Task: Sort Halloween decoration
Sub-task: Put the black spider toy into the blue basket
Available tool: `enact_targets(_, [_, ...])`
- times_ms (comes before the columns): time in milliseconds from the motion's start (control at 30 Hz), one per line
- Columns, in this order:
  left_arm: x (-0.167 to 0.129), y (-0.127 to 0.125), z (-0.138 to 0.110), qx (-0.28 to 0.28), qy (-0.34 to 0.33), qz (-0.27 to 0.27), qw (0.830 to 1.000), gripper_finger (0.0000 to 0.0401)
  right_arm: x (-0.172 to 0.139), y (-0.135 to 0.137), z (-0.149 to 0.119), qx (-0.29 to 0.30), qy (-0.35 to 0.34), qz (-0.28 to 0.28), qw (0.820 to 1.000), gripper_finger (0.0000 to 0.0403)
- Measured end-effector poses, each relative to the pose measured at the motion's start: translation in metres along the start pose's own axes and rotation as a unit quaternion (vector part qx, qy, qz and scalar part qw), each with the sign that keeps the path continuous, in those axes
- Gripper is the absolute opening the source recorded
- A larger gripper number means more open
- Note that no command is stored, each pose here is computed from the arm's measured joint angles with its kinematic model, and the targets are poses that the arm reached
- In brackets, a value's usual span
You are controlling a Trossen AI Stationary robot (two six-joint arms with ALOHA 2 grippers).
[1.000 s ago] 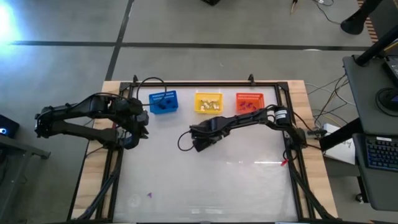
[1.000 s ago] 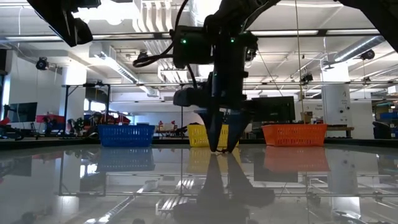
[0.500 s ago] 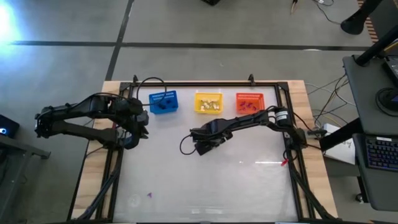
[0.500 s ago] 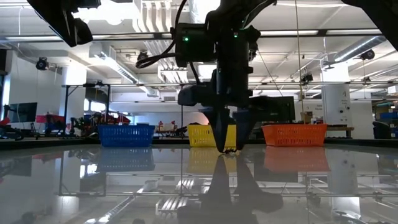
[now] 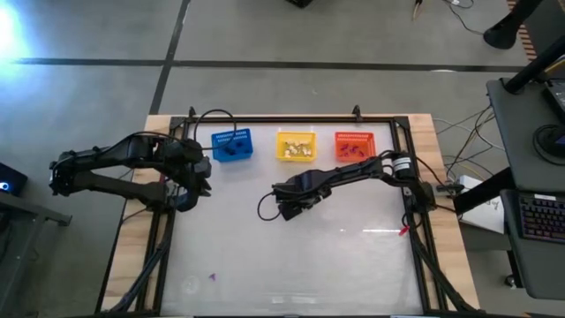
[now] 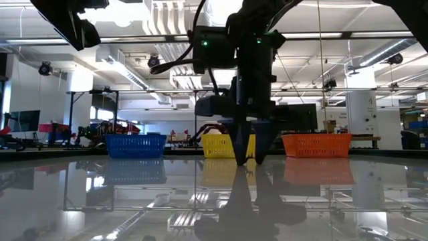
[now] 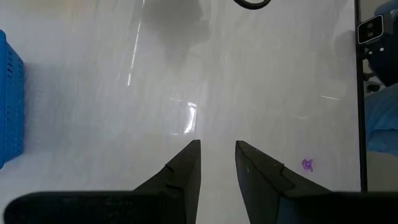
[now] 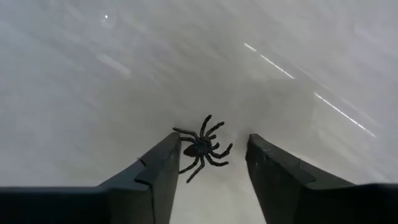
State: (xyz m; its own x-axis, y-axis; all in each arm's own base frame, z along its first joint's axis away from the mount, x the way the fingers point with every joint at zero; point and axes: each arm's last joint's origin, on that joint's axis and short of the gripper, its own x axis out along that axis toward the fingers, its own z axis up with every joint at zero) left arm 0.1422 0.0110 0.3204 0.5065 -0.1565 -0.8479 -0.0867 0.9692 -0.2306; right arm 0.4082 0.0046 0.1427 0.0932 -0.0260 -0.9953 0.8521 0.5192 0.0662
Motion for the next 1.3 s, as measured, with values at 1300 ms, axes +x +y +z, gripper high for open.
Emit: enact_targets(1300, [0.0, 0.003, 0.003, -0.063, -0.025, 0.061, 0.996, 0.0082, -0.095, 0.016, 0.075, -0.121, -0.175, 0.151, 0.965, 0.0009])
